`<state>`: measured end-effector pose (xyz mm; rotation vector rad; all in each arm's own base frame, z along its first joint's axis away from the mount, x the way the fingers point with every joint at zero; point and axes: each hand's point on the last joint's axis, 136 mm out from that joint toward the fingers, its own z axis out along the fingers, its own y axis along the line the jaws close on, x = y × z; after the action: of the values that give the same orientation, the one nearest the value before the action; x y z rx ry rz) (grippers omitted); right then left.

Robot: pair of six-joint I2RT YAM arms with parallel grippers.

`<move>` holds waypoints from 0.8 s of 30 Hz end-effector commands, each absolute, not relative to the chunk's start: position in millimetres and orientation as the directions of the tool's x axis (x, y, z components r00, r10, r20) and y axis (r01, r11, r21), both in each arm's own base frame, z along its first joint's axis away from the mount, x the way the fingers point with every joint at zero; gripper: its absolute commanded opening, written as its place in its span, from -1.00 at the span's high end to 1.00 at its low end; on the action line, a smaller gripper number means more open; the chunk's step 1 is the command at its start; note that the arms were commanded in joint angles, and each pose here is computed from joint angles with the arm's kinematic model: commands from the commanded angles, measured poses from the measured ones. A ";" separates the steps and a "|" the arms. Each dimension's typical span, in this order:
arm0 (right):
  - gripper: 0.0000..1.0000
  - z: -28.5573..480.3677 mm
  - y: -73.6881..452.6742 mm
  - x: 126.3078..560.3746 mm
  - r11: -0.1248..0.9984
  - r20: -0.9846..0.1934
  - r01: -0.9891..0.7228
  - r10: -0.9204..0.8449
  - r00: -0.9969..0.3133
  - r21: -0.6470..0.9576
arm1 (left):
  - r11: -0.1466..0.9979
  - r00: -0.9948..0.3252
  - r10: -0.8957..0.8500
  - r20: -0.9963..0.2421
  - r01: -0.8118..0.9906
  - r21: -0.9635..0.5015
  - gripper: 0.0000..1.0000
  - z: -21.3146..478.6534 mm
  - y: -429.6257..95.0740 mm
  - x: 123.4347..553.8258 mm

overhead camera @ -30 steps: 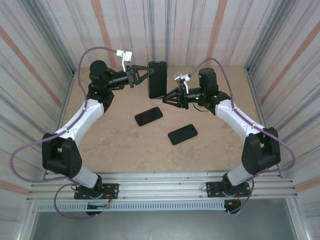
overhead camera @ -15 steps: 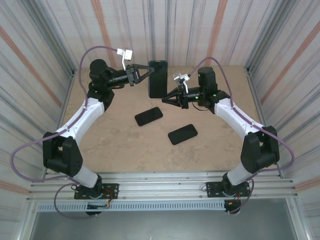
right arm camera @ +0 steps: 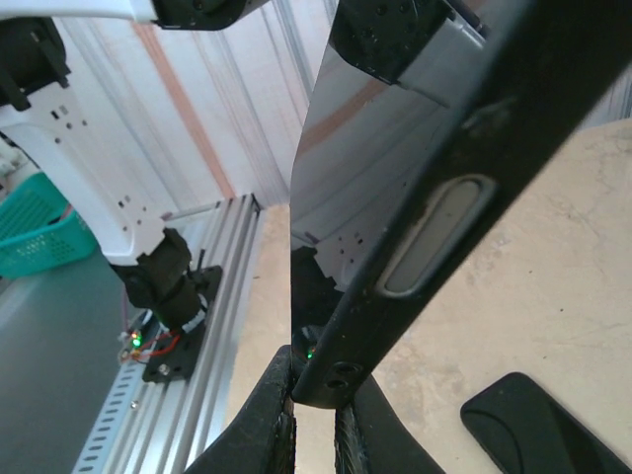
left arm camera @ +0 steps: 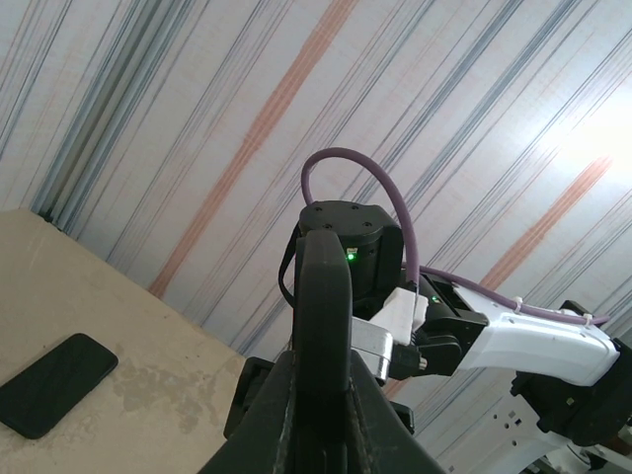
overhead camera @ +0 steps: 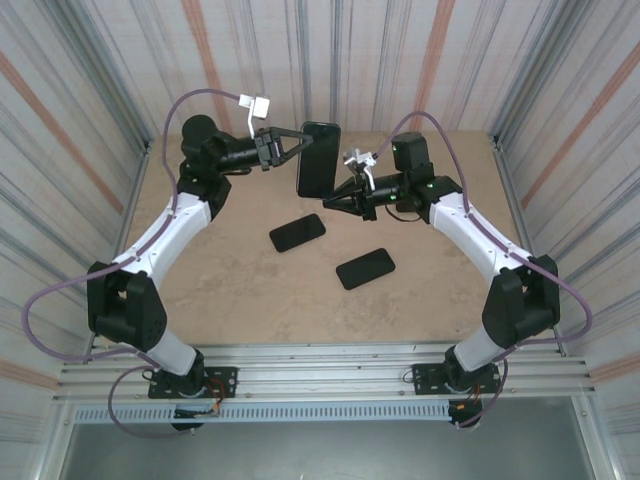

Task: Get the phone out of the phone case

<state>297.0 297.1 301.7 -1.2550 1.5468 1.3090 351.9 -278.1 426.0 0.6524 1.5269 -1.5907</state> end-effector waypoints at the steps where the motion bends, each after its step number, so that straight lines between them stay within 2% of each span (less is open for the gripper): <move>1: 0.99 299.0 291.4 316.9 0.114 -0.955 -0.984 -0.249 -0.161 0.137 | -0.033 -0.548 -0.177 -0.818 0.833 -0.552 1.00 459.1 -285.8 320.7; 10: 0.99 310.6 280.2 328.7 0.138 -0.974 -0.982 -0.168 -0.150 0.128 | -0.059 -0.558 -0.185 -0.809 0.828 -0.557 1.00 461.7 -288.2 316.8; 24: 0.98 313.9 273.5 336.5 0.223 -0.980 -0.974 -0.189 -0.069 0.025 | -0.071 -0.564 -0.193 -0.803 0.824 -0.562 1.00 466.0 -292.0 315.6</move>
<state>320.8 282.5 309.6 -1.1945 1.4817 1.1080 341.8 -289.3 441.0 0.6205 1.5080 -1.6747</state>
